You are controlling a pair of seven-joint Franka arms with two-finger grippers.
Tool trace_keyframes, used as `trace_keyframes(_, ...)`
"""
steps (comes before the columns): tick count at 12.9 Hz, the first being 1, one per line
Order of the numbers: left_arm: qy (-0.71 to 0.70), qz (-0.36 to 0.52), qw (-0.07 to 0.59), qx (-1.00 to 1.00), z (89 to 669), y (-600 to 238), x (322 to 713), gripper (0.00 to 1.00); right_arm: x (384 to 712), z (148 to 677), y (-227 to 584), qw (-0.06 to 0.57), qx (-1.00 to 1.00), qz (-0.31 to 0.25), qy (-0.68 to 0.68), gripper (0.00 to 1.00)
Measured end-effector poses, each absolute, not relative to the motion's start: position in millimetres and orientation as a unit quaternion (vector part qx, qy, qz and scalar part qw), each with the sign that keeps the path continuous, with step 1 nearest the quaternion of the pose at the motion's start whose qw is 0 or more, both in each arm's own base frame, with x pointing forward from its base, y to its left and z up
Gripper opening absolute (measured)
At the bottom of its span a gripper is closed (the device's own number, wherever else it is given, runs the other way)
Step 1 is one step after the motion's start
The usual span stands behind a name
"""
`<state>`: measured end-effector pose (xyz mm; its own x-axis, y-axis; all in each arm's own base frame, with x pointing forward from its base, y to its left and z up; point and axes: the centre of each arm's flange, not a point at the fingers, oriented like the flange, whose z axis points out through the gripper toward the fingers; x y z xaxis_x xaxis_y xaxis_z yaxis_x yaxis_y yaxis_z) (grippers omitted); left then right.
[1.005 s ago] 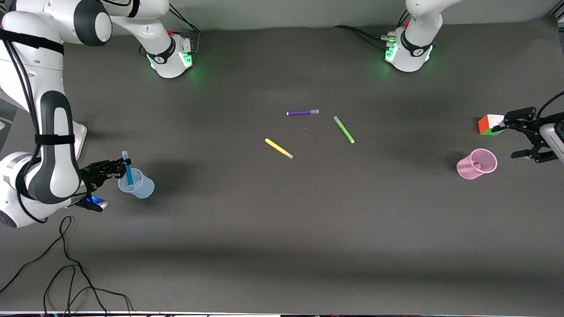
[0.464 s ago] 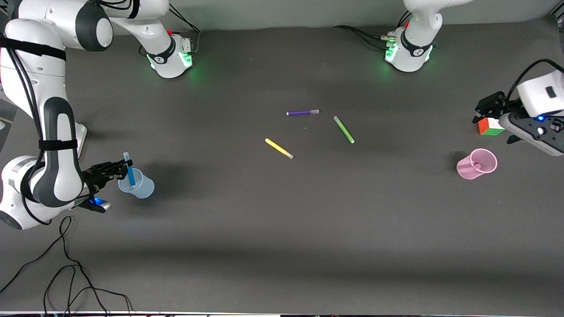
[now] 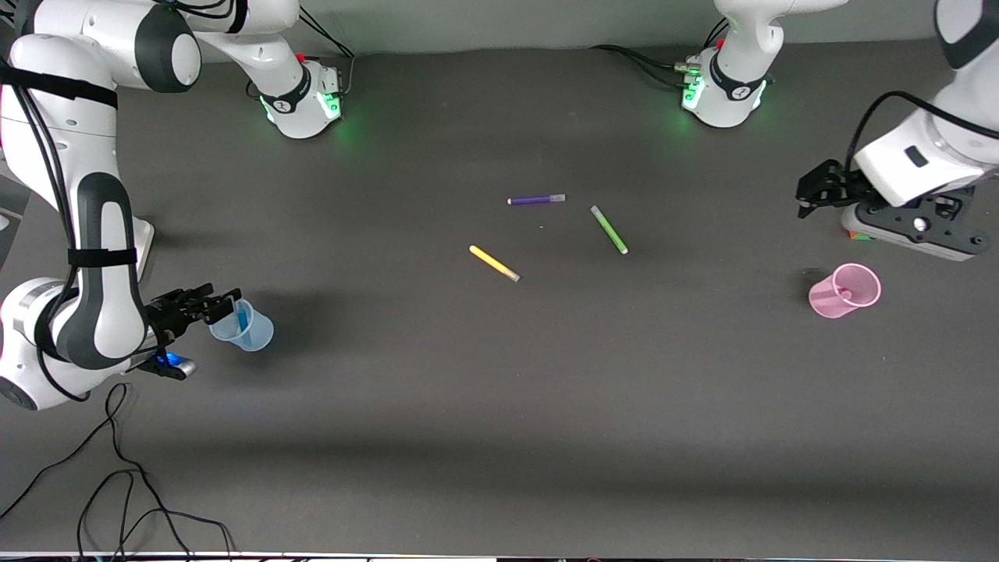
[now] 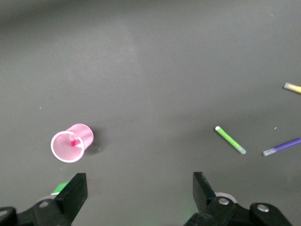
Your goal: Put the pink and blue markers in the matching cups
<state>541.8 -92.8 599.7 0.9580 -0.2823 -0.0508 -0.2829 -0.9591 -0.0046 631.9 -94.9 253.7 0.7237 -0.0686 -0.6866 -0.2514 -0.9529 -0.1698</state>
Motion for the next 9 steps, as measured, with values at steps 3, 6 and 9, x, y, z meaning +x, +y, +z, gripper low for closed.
trace_keyframes(3,0.111,0.049,0.031,-0.992,595.3,-116.1,531.3,1.00,647.3,297.1,-79.1,0.118,-0.936,0.324,0.068,1.00)
trace_keyframes(6,0.104,0.058,0.035,-0.992,591.4,-117.1,530.9,1.00,654.0,368.4,-64.1,0.094,-0.958,0.265,0.058,1.00)
trace_keyframes(9,0.104,0.064,0.035,-0.992,585.8,-117.7,533.5,1.00,649.3,431.9,-54.1,0.073,-0.973,0.207,0.074,1.00)
